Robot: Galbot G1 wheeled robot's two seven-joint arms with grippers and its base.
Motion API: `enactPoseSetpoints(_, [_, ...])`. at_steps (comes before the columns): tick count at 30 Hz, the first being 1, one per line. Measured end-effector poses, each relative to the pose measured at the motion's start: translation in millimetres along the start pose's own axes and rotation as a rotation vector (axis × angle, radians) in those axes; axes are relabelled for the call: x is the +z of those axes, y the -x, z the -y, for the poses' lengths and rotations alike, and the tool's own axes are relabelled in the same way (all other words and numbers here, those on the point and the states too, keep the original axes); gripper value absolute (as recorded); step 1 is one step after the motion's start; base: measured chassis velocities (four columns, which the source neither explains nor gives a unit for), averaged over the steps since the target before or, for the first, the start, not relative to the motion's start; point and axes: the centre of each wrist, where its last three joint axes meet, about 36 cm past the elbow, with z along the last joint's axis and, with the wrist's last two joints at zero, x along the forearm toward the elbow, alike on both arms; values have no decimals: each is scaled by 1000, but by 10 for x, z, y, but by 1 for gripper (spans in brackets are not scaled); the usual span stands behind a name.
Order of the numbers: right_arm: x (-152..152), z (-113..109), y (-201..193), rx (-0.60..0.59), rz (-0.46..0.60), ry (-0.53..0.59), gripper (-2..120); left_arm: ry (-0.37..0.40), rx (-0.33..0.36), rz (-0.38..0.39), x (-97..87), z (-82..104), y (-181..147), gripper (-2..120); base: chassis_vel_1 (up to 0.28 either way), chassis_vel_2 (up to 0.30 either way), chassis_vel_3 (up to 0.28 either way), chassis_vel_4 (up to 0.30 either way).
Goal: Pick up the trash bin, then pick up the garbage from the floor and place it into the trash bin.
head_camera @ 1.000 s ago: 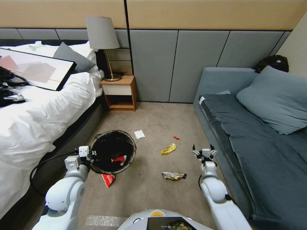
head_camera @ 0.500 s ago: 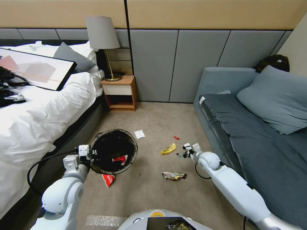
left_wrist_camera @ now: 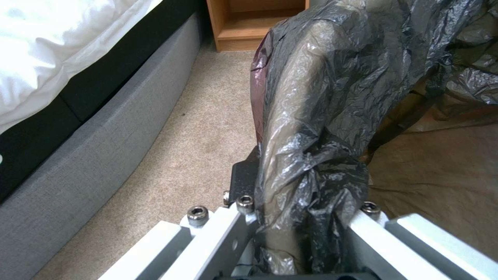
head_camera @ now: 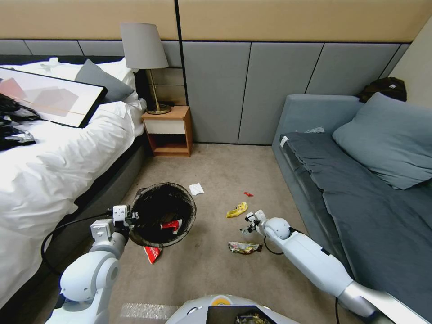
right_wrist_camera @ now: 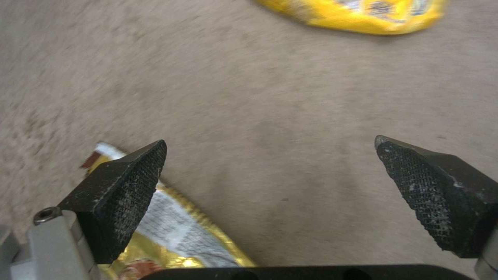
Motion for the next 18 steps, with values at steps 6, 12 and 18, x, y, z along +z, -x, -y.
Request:
enactPoseSetpoints(6, [-87,-221,86,-30,-7,-69,100,0,-5,-6,18,-15,14,0,0,0,0,0])
enactPoseSetpoints(12, [-43,-444,158,-55,-29,-127,100,3,-3,-11,31,-25,32,0,0,0,0,0])
enactPoseSetpoints(18, [138,-616,173,-67,-54,-162,100,2,-5,-19,56,-46,84,0,0,0,0,0])
